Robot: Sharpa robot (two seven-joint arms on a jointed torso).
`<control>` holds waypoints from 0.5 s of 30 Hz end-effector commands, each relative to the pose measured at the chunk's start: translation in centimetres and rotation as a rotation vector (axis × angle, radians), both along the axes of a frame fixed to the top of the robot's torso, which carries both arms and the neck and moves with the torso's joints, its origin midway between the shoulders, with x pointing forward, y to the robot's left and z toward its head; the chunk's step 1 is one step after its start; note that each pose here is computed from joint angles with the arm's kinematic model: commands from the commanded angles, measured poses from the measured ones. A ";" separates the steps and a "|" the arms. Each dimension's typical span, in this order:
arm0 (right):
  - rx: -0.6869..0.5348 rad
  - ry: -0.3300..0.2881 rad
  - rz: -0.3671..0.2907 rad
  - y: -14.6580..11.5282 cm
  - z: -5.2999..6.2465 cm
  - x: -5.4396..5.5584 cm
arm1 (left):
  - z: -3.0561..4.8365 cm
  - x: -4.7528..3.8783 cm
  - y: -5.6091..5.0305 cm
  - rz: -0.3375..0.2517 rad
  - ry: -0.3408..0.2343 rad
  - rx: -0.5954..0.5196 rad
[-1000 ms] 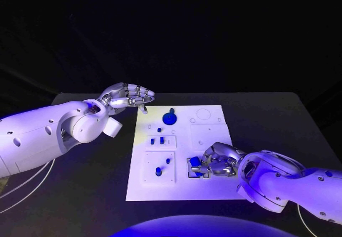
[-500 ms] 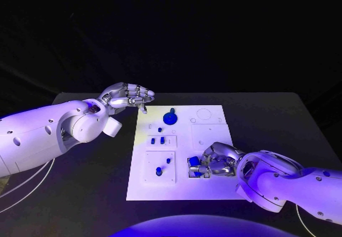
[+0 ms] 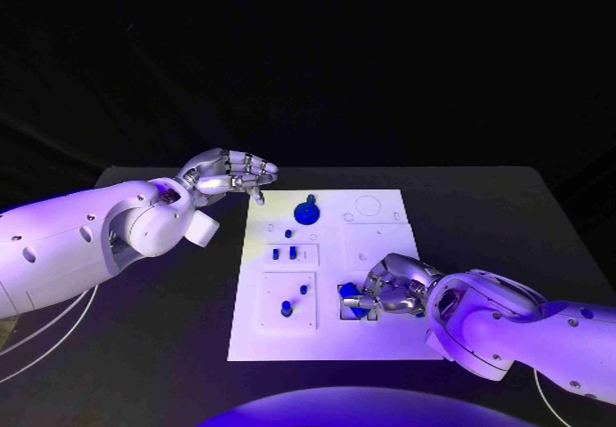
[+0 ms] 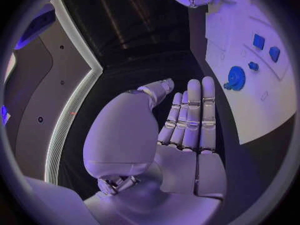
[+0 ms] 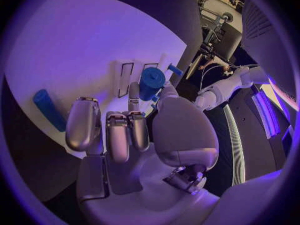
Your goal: Assemble the parts on the task board
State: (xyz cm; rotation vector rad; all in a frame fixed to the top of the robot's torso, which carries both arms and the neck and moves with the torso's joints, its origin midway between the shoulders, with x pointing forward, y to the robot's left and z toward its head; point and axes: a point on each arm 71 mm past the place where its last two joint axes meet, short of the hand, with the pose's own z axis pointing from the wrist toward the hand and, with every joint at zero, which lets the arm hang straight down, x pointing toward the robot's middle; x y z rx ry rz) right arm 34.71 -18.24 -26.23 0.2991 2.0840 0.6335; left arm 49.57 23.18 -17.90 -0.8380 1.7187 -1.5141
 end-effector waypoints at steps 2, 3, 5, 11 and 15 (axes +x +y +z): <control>-0.021 -0.037 -0.007 -0.1 0.1 0.2 | 0.09 -0.09 -0.2 -0.014 0.000 -0.009; -0.023 -0.040 -0.009 -0.1 0.1 0.2 | 0.09 -0.09 -0.2 -0.014 0.000 -0.009; -0.025 -0.045 -0.010 -0.2 0.1 0.3 | 0.09 -0.09 -0.2 -0.014 0.000 -0.009; -0.024 -0.049 -0.001 0.0 0.1 0.3 | 0.09 -0.09 -0.2 -0.014 0.000 -0.009; -0.011 -0.045 0.017 0.1 0.2 0.1 | 0.09 -0.08 -0.2 -0.013 0.001 -0.009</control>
